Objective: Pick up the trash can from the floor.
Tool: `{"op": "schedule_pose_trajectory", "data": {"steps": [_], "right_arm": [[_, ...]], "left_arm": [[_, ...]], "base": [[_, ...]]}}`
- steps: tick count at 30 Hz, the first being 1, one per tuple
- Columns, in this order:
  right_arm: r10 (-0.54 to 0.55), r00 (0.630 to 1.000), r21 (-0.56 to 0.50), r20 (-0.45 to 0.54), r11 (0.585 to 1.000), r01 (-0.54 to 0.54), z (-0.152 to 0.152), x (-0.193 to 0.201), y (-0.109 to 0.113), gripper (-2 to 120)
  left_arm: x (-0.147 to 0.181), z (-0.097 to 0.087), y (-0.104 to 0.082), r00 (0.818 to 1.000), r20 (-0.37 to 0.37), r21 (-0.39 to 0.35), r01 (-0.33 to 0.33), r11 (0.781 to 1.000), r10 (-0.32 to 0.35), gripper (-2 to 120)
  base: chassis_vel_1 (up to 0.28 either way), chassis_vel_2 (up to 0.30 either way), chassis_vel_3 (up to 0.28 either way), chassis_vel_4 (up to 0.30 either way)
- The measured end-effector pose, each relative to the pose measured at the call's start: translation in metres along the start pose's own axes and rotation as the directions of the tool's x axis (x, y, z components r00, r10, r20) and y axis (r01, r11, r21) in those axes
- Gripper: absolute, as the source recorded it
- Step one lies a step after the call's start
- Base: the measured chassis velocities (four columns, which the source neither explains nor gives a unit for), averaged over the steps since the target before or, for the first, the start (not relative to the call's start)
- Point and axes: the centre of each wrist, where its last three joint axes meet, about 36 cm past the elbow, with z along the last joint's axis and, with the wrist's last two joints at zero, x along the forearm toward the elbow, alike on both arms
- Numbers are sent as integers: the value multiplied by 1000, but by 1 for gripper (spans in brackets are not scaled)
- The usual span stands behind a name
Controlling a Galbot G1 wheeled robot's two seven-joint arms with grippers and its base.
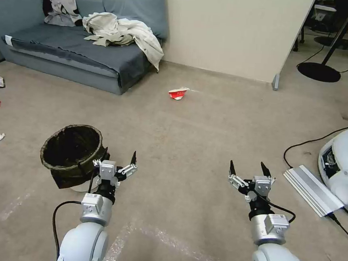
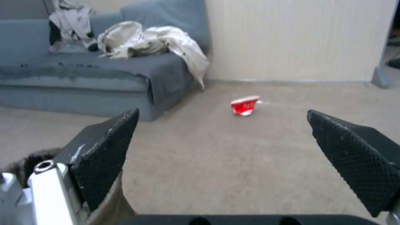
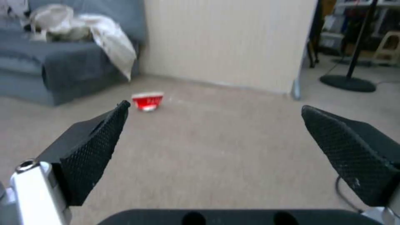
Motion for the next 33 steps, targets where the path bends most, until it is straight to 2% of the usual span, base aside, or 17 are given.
{"op": "schedule_pose_trajectory", "data": {"steps": [1,2,3,7,8,10,19,29,33], "right_arm": [[2,1000,-1,5,1000,-2,-2,2,0,100],[16,999,-2,34,1000,-16,-16,11,0,100],[16,999,-2,34,1000,-16,-16,11,0,100],[60,991,-3,116,998,-60,-55,38,-3,100],[60,991,-3,116,998,-60,-55,38,-3,100],[61,991,-3,117,998,-61,-55,41,-5,100],[55,992,-9,113,998,-54,-51,41,-5,100],[30,995,-38,99,999,-26,-40,43,-9,100],[19,995,-58,96,998,-14,-33,43,-10,100]], "left_arm": [[1,-2,0,1000,3,0,0,1000,0,100],[7,-16,-3,1000,24,2,1,1000,-1,100],[7,-16,-3,1000,24,2,1,1000,-1,100],[29,-65,-9,996,94,12,10,1000,-12,100],[29,-65,-9,996,94,12,10,1000,-12,100],[39,-80,-9,994,110,15,20,1000,-22,100],[44,-79,-5,995,96,4,38,999,-38,100],[48,-62,-1,996,69,-1,50,999,-49,100],[55,-55,1,995,61,14,75,997,-76,100]], "base": [[0,0,0,0],[0,0,0,0],[0,0,0,0],[0,0,0,0],[0,0,0,0],[0,0,0,0],[0,0,0,0],[0,0,0,0],[0,0,0,0]]}}
